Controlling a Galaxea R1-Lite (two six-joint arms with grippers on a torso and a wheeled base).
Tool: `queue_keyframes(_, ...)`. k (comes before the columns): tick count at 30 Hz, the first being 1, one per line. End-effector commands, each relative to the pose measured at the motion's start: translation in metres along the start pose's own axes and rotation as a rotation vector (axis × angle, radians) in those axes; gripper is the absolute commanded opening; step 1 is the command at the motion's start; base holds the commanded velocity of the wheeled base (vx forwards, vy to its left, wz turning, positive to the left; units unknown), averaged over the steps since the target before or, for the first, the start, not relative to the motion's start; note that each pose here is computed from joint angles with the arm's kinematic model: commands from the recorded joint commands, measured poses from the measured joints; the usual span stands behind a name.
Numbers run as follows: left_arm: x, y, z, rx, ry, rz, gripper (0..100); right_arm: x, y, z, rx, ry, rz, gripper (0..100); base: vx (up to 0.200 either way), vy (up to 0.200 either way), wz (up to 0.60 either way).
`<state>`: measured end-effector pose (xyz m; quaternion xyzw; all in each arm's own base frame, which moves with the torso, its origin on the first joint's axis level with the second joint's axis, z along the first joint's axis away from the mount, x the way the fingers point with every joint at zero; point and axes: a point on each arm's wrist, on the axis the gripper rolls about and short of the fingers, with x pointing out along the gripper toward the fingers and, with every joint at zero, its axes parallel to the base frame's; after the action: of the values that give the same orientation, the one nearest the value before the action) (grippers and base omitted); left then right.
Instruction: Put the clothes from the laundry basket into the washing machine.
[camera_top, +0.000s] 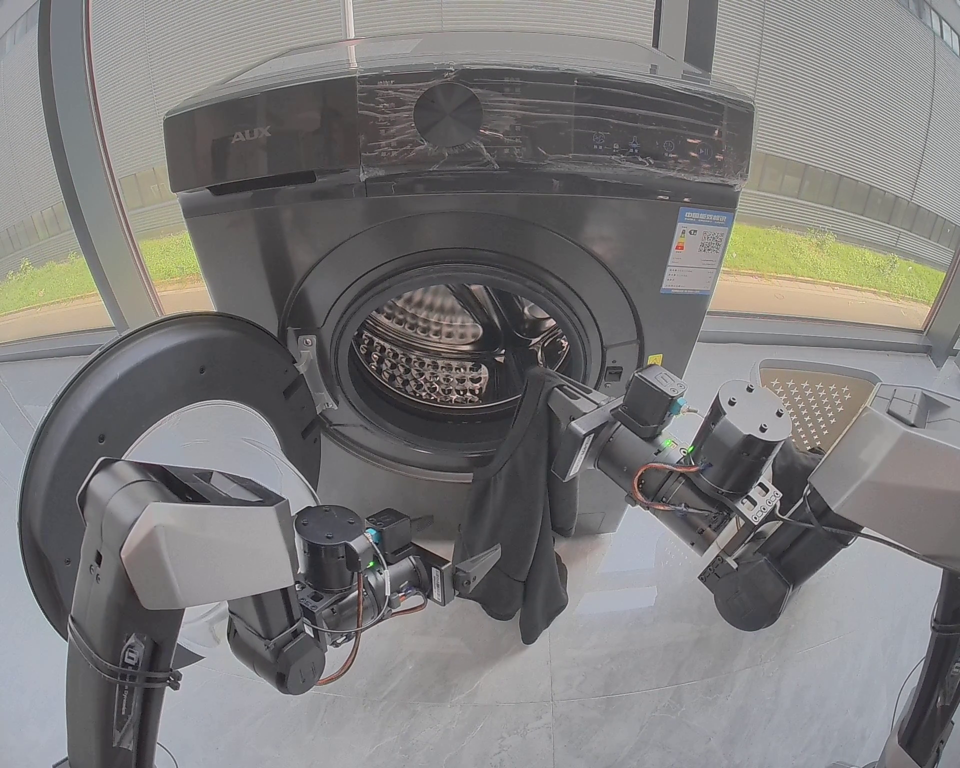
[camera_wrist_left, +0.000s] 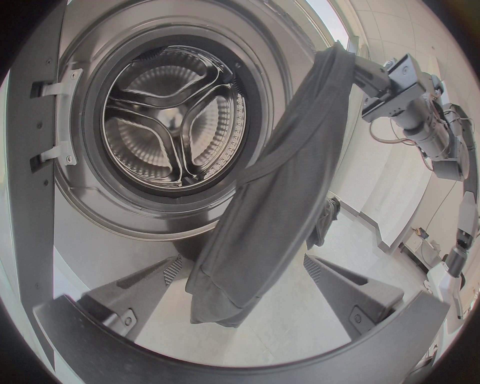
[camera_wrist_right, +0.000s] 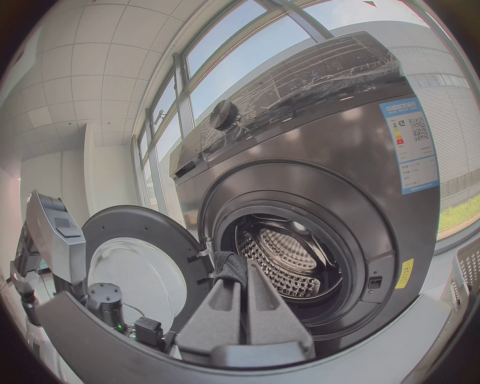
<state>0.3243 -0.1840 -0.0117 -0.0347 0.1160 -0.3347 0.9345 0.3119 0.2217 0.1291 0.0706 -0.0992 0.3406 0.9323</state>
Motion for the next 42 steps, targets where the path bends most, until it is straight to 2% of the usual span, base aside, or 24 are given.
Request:
queue_keyframes(1, 0.014, 0.014, -0.012, -0.005, -0.004, 0.026, 100, -0.001, 0.003, -0.001, 0.002, 0.003, 0.007, 0, 0.0, 0.0, 0.0)
queue_keyframes(6, 0.019, 0.027, -0.01, -0.006, -0.029, 0.052, 100, -0.001, 0.006, -0.002, 0.007, 0.007, 0.016, 0, 0.0, 0.0, 0.0)
queue_keyframes(10, 0.025, 0.03, -0.015, -0.008, -0.033, 0.053, 100, -0.001, 0.01, -0.002, 0.009, 0.007, 0.023, 0, 0.0, 0.0, 0.0)
queue_keyframes(14, 0.03, 0.027, -0.02, -0.004, -0.03, 0.032, 100, 0.0, 0.014, -0.004, 0.014, 0.011, 0.033, 0, 0.0, 0.0, 0.0)
queue_keyframes(18, 0.032, 0.019, -0.02, -0.001, -0.028, -0.008, 100, 0.0, 0.017, -0.006, 0.017, 0.016, 0.039, 0, 0.0, 0.0, 0.0)
queue_keyframes(27, 0.036, 0.021, -0.025, 0.0, -0.024, -0.015, 100, 0.001, 0.018, -0.008, 0.02, 0.019, 0.041, 0, 0.0, 0.0, 0.0)
queue_keyframes(28, 0.036, 0.021, -0.025, 0.0, -0.024, -0.018, 0, 0.0, 0.018, -0.008, 0.02, 0.021, 0.041, 0, 0.0, 0.0, 0.0)
queue_keyframes(38, 0.041, 0.021, -0.025, 0.002, -0.038, -0.026, 0, 0.0, 0.018, -0.011, 0.023, 0.024, 0.042, 0, 0.0, 0.0, 0.0)
queue_keyframes(42, 0.04, 0.021, -0.022, 0.006, -0.044, -0.017, 0, -0.004, 0.014, -0.013, 0.022, 0.04, 0.031, 0, 0.0, 0.0, 0.0)
